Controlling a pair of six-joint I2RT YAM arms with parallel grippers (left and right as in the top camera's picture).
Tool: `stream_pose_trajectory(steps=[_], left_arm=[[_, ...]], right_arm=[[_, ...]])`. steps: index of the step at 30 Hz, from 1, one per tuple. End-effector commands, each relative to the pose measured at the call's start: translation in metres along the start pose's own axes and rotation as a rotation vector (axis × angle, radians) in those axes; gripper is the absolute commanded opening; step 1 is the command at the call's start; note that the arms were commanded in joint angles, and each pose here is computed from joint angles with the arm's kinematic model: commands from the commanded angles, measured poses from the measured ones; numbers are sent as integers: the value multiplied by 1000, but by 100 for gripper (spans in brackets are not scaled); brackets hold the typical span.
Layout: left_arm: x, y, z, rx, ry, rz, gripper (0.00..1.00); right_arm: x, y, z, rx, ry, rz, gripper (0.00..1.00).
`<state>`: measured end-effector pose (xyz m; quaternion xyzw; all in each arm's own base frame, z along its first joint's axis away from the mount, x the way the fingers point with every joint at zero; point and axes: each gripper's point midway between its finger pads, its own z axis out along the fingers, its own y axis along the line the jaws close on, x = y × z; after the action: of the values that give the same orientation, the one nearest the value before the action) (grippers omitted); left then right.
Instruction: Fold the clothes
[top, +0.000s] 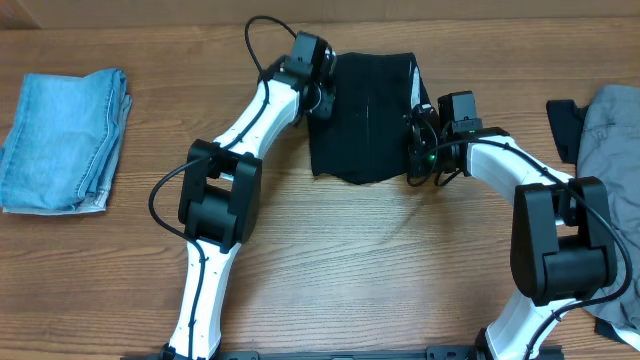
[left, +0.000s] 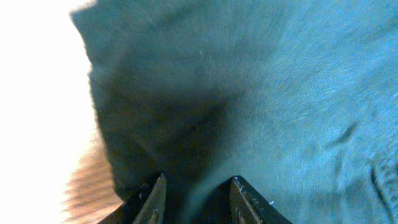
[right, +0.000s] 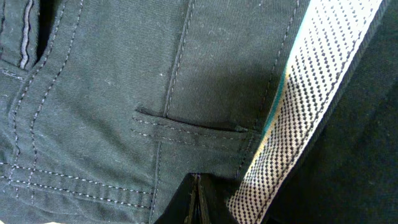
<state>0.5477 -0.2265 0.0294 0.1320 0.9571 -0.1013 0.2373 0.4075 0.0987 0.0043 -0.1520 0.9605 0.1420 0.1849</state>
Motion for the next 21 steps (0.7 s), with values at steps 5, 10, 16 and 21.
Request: stream_pose_trajectory(steps=[5, 10, 16, 21], left_arm=[[-98, -22, -75, 17, -288, 51, 32], [-82, -17, -8, 22, -261, 50, 28], [-35, -4, 64, 7, -148, 36, 26], [-74, -9, 36, 16, -261, 42, 32]], right_arm=[[20, -9, 10, 39, 52, 20, 4], [22, -9, 10, 38, 59, 22, 4], [22, -5, 10, 17, 58, 79, 4], [-17, -2, -12, 17, -19, 79, 4]])
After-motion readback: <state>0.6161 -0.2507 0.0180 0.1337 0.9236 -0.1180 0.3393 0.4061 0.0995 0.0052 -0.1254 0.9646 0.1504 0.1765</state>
